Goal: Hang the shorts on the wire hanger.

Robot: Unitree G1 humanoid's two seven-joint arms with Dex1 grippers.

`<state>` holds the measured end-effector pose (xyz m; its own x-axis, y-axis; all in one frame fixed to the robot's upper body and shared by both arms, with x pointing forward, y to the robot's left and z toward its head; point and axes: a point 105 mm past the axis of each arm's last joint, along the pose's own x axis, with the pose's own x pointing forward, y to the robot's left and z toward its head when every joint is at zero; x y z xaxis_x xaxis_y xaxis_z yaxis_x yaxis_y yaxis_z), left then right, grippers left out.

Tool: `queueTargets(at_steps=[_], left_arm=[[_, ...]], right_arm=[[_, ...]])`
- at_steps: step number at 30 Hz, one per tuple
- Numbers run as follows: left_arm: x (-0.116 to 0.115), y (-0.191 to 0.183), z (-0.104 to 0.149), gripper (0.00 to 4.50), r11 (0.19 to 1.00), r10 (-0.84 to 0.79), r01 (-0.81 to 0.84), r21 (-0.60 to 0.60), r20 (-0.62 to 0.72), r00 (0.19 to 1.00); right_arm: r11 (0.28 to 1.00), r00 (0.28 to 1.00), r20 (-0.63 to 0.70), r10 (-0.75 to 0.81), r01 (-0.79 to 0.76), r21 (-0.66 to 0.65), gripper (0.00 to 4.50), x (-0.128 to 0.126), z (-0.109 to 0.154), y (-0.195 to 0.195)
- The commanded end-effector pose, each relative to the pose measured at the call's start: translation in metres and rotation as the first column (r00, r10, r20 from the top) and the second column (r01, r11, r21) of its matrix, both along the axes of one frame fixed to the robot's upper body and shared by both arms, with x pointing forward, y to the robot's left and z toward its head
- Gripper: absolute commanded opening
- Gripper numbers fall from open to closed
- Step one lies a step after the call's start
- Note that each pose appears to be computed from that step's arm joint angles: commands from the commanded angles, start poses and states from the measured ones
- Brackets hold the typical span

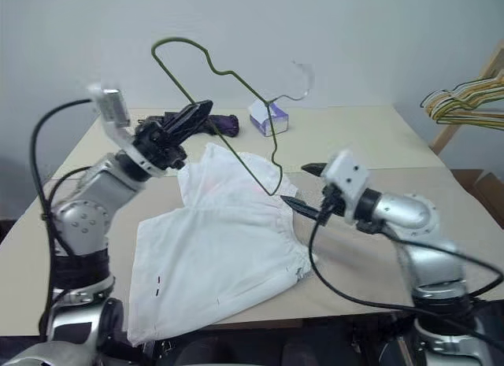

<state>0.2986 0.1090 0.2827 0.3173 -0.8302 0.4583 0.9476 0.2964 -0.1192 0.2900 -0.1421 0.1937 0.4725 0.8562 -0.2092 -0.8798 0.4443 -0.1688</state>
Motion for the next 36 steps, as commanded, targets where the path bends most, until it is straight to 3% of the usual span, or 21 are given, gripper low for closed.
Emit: queueTargets(at_steps=[1, 6, 17, 31, 34, 36], left_arm=[[-0.030, 0.010, 0.022, 0.00, 0.972, -0.230, 0.234, -0.009, 0.155, 0.961], [-0.044, 0.017, 0.027, 0.00, 0.939, -0.331, 0.343, -0.012, 0.230, 0.915], [-0.042, 0.009, 0.019, 0.00, 0.955, -0.283, 0.297, -0.024, 0.235, 0.930], [-0.040, 0.006, 0.011, 0.00, 0.964, -0.251, 0.263, -0.030, 0.215, 0.944], [-0.039, 0.006, 0.011, 0.00, 0.967, -0.241, 0.254, -0.033, 0.215, 0.946], [-0.038, 0.006, 0.012, 0.00, 0.968, -0.233, 0.248, -0.045, 0.214, 0.949]], right_arm=[[0.974, 0.948, -0.247, 0.200, -0.164, 0.156, 4.36, -0.013, 0.015, -0.002], [0.942, 0.870, -0.368, 0.328, -0.275, 0.190, 4.36, -0.024, 0.009, -0.003], [0.938, 0.904, -0.259, 0.340, -0.309, 0.155, 4.36, -0.021, 0.009, 0.032], [0.934, 0.900, -0.252, 0.356, -0.339, 0.112, 4.36, -0.022, 0.002, 0.040], [0.935, 0.899, -0.256, 0.354, -0.337, 0.108, 3.78, -0.021, 0.001, 0.040], [0.936, 0.900, -0.259, 0.351, -0.335, 0.107, 3.10, -0.020, 0.000, 0.040]])
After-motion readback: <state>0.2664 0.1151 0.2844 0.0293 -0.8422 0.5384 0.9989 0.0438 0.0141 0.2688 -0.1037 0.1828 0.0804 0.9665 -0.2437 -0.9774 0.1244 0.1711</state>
